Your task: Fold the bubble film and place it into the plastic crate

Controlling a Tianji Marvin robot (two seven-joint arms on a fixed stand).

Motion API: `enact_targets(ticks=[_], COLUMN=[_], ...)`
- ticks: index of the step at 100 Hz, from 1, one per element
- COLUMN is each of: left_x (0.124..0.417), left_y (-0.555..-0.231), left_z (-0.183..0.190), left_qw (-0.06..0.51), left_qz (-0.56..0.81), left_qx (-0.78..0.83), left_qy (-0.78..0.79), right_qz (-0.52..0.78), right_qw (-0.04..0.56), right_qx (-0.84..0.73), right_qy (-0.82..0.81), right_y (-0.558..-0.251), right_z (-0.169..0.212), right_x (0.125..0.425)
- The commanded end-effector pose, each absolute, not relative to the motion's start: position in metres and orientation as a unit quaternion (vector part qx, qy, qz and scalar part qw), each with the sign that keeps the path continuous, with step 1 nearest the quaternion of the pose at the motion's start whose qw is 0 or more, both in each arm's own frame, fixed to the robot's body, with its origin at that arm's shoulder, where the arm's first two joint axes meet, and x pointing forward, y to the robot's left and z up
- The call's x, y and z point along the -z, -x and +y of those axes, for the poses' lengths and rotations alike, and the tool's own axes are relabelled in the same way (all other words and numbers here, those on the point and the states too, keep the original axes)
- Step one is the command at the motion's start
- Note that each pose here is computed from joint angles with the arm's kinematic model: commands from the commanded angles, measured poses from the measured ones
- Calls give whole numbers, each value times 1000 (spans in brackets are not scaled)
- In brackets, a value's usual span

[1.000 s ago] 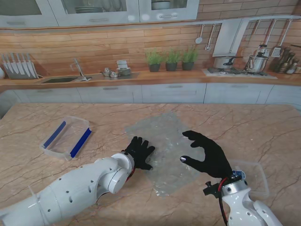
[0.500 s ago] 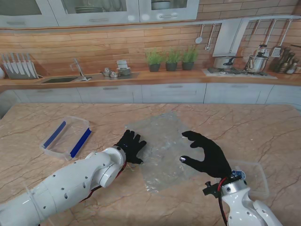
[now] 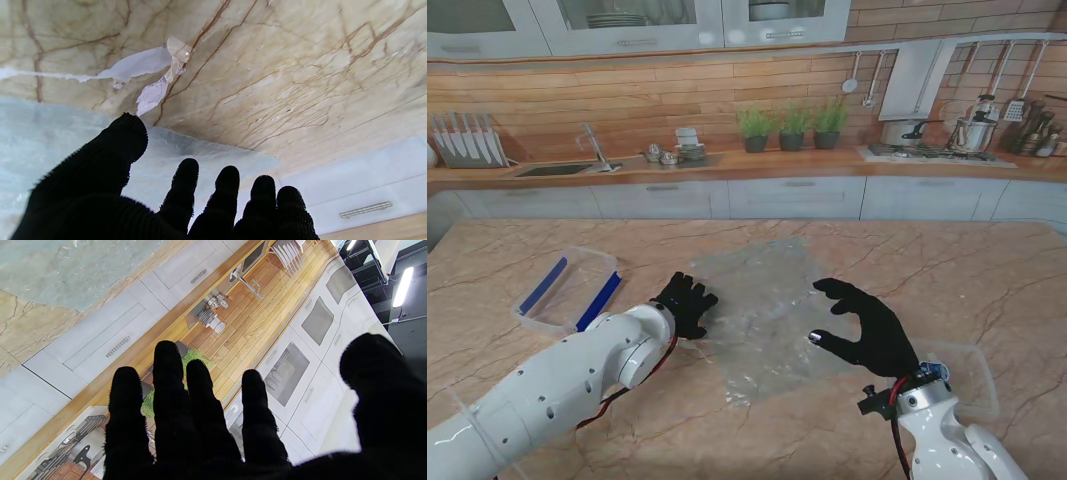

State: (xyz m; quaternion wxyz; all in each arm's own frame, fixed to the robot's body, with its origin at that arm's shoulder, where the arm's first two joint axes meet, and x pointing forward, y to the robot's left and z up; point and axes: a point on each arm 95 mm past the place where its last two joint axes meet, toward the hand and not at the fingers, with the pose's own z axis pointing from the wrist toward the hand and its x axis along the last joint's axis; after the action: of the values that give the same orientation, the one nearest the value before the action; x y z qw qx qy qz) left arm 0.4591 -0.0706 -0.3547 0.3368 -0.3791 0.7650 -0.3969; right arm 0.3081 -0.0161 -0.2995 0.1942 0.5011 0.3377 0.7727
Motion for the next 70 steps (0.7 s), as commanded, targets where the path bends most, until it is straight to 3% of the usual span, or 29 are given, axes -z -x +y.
enact_targets(ticks=[1, 30, 70], left_x=[360, 336, 351], left_y=[-446, -438, -466], left_z=[-76, -96, -155], left_qw=[335, 347, 302], left_qz=[759, 665, 637], left_qx=[412, 508, 484], left_qy=[377, 423, 517], right_qz=[337, 340, 333], right_qw=[193, 190, 191], right_qx=[-773, -772, -774], right_qy=[-502, -503, -503], right_y=[-308, -309, -308], right_z=[-14, -14, -15], right_x=[300, 300, 300])
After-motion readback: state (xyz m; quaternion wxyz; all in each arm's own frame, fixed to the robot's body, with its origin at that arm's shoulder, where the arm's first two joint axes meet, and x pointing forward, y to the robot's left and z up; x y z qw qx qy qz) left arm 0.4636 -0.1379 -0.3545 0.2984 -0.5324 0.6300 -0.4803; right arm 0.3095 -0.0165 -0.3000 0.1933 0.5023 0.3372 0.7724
